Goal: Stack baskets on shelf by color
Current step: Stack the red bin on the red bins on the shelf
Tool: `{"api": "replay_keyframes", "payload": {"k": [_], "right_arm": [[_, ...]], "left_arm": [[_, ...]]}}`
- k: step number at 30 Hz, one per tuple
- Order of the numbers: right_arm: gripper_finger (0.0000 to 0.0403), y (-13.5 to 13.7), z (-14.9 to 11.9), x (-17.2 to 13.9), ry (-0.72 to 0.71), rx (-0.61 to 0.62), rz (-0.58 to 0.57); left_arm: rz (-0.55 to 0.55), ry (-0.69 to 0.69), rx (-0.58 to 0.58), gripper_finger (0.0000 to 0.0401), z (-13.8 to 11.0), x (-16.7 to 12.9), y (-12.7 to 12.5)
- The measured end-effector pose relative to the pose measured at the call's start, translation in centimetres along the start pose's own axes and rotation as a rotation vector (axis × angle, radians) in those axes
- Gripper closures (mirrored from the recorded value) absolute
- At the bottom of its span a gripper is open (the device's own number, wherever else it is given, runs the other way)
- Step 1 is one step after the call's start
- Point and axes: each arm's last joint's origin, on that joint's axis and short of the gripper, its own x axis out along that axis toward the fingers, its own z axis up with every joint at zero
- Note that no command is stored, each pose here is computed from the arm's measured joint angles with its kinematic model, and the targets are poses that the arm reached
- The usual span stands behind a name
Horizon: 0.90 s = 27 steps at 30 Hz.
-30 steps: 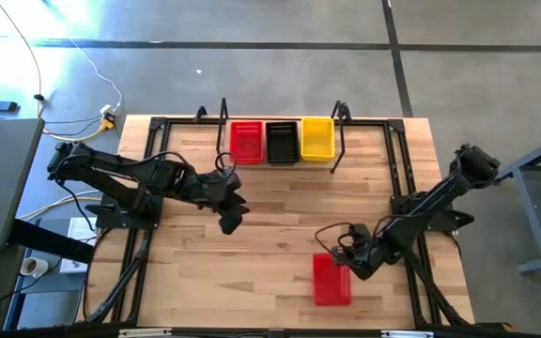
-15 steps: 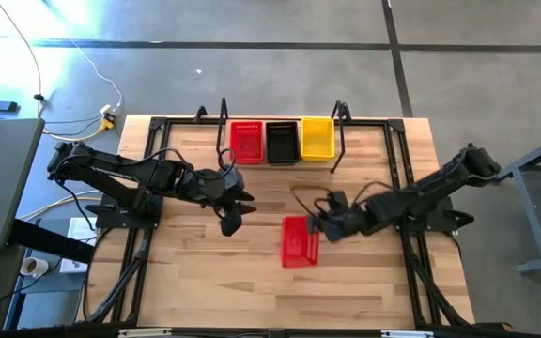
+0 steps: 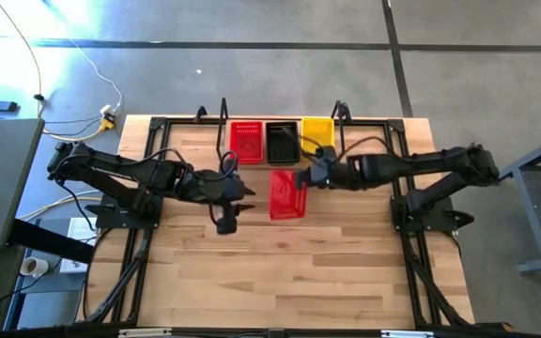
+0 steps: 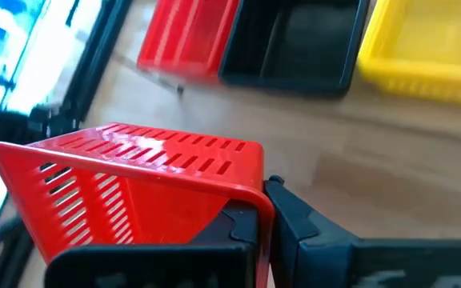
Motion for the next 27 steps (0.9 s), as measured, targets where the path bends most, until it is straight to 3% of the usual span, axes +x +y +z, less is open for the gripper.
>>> {"api": "replay_keyframes", "payload": {"k": [12,27], "right_arm": [[0.0403,0.2,3.3,1.9,-0.144,0.107,0.064],[0.0403,0.0,3.3,3.7,-0.135,0.121,0.035]], "left_arm": [[0.111,-0.002,0.407,0.0254,0.3,1.2,0.0],[0.192,0.244,0.598,0.0254,-2.3,7.9,-1.2]]}}
